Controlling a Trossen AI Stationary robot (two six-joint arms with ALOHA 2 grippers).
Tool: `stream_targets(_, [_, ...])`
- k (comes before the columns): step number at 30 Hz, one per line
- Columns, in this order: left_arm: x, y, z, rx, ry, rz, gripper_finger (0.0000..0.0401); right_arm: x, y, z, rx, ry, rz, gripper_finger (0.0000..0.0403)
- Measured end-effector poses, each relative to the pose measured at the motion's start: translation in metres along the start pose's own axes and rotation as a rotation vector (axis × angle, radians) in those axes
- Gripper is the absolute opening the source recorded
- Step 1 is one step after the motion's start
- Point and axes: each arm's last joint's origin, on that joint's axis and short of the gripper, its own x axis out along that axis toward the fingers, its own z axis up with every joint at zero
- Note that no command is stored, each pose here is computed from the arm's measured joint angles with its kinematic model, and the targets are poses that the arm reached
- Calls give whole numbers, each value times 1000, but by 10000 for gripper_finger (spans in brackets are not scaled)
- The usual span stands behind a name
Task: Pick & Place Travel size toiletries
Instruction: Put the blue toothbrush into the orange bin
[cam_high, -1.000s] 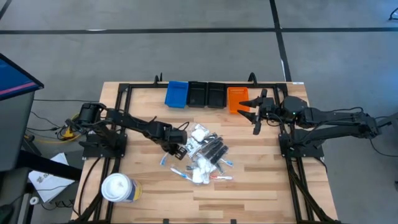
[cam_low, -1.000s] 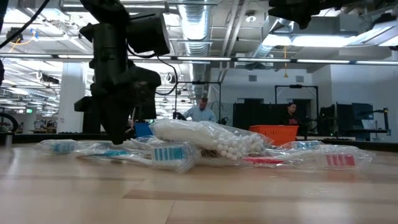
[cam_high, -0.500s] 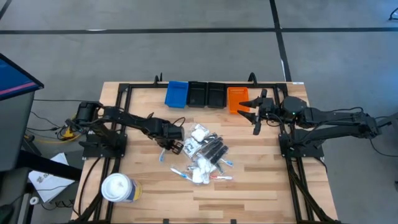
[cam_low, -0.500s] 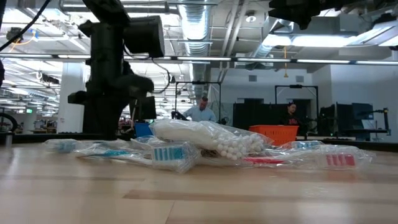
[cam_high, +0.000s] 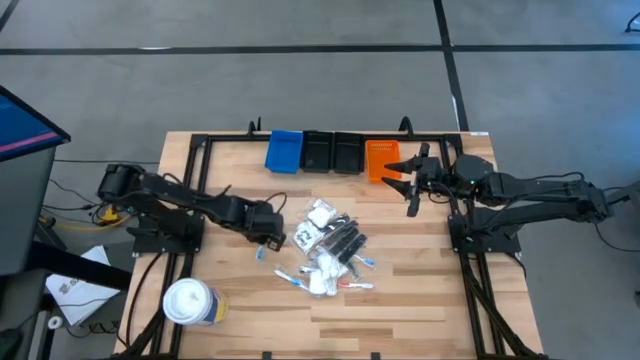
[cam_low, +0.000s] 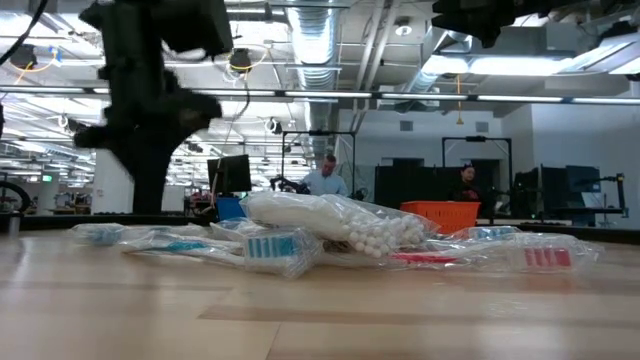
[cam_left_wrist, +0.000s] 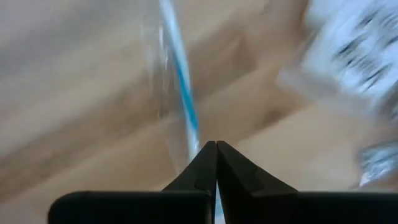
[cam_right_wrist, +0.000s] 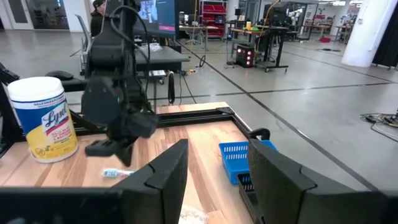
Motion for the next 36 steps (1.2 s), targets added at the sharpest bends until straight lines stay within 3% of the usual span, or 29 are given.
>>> stream_targets(5, [13,10,6,-37,27,56,4,1,-4,0,5,0,-23,159])
stream_targets(8, [13,8,10,-8,8,24,21,1,-4,0,13,0,-25,159])
stream_targets(19, [14,7,15,4,-27,5,151,1,-4,-1,12,10,-25,159])
stream_targets(24, [15,6,15,4,-27,7,190,1,-4,-1,13,10,-25,159])
stream_targets(29, [25,5,14,19,23,22,195,1,-4,-1,14,10,-25,159])
stream_targets(36, [38,7,24,-13,91,27,167,1,-4,-1,14,10,-25,159])
